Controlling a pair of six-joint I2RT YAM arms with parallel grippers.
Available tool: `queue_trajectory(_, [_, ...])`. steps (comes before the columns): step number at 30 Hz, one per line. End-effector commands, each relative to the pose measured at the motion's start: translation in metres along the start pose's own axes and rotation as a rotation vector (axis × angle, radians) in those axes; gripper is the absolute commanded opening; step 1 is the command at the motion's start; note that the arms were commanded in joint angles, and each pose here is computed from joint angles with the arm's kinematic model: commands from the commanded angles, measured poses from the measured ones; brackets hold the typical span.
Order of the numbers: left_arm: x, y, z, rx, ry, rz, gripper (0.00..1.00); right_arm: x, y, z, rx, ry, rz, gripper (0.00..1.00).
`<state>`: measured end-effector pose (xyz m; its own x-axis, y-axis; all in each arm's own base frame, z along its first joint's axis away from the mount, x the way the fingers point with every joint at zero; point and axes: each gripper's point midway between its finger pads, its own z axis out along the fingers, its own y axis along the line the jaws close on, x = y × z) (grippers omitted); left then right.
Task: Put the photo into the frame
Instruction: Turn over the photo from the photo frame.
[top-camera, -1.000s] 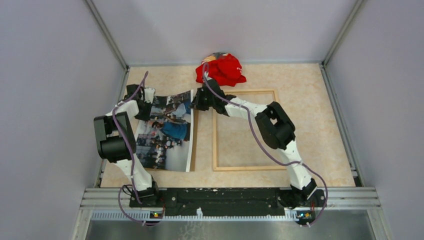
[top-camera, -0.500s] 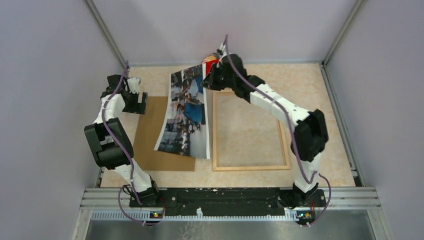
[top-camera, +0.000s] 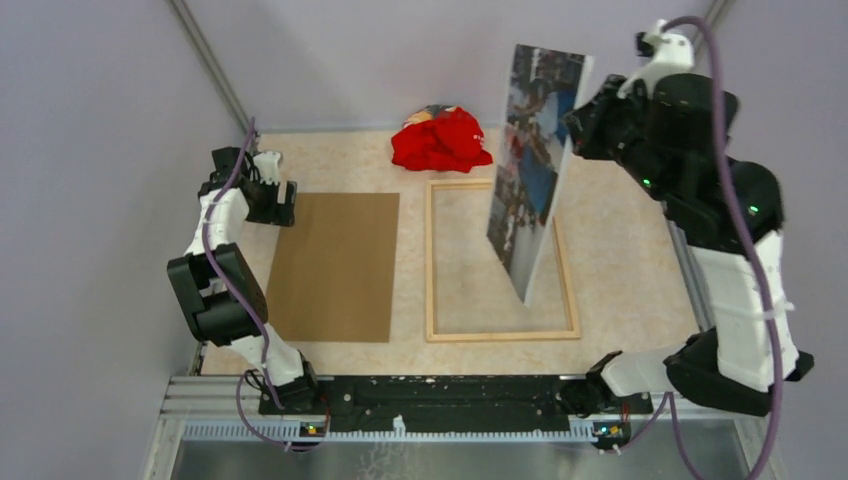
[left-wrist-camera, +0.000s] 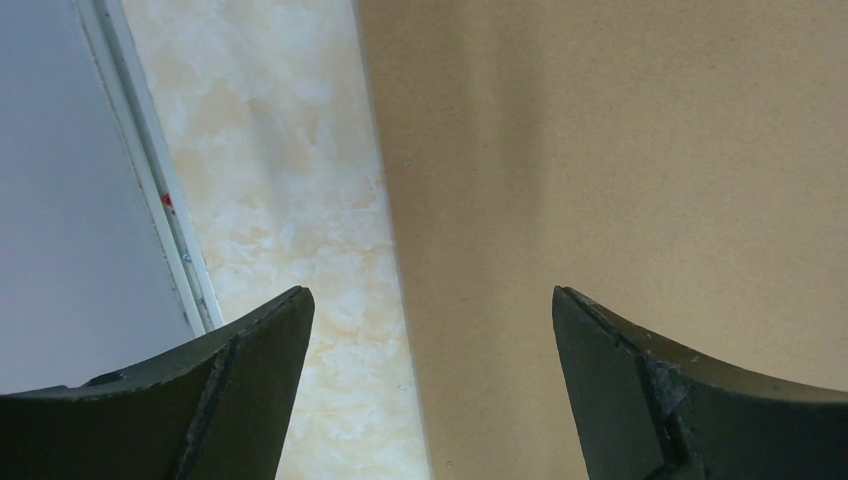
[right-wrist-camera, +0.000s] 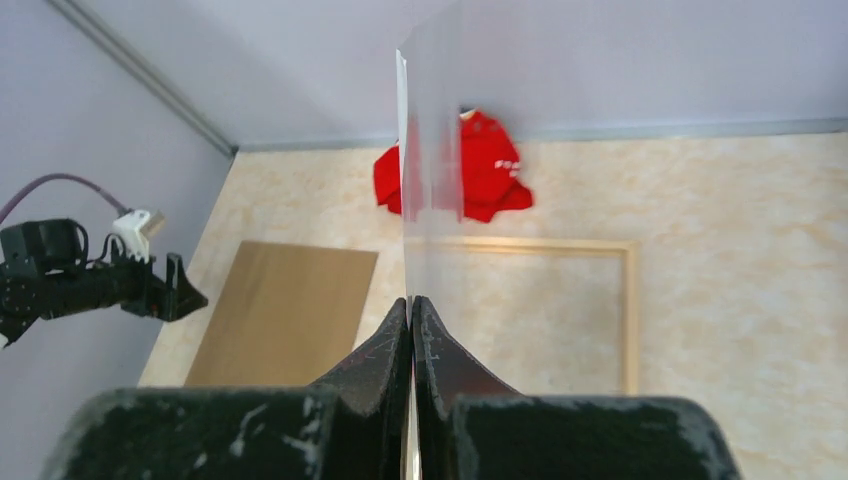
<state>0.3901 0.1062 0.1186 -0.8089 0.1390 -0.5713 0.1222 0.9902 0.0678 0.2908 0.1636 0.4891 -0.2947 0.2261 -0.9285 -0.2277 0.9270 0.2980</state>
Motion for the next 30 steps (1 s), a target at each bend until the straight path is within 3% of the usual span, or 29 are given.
queue_trajectory(1, [-0.009, -0.011, -0.007, 0.052, -0.041, 0.001, 0.95, 0.012, -0.050, -0.039, 0.192, 0.085, -0.138, 0.00])
queue_trajectory(5, [-0.005, -0.014, -0.008, 0.062, -0.032, 0.002, 0.95, 0.040, -0.032, -0.014, 0.132, 0.189, -0.147, 0.00])
queue_trajectory(13, [0.004, -0.017, -0.008, 0.066, -0.022, 0.007, 0.94, 0.150, 0.034, 0.075, 0.132, 0.405, -0.237, 0.00])
queue_trajectory(19, [0.006, -0.017, -0.009, 0.065, -0.015, 0.009, 0.93, 0.203, 0.042, 0.135, 0.236, 0.387, -0.088, 0.00])
queue_trajectory(30, [0.015, -0.017, -0.006, 0.058, 0.003, 0.024, 0.92, 0.258, -0.005, 0.193, 0.470, 0.382, 0.269, 0.00])
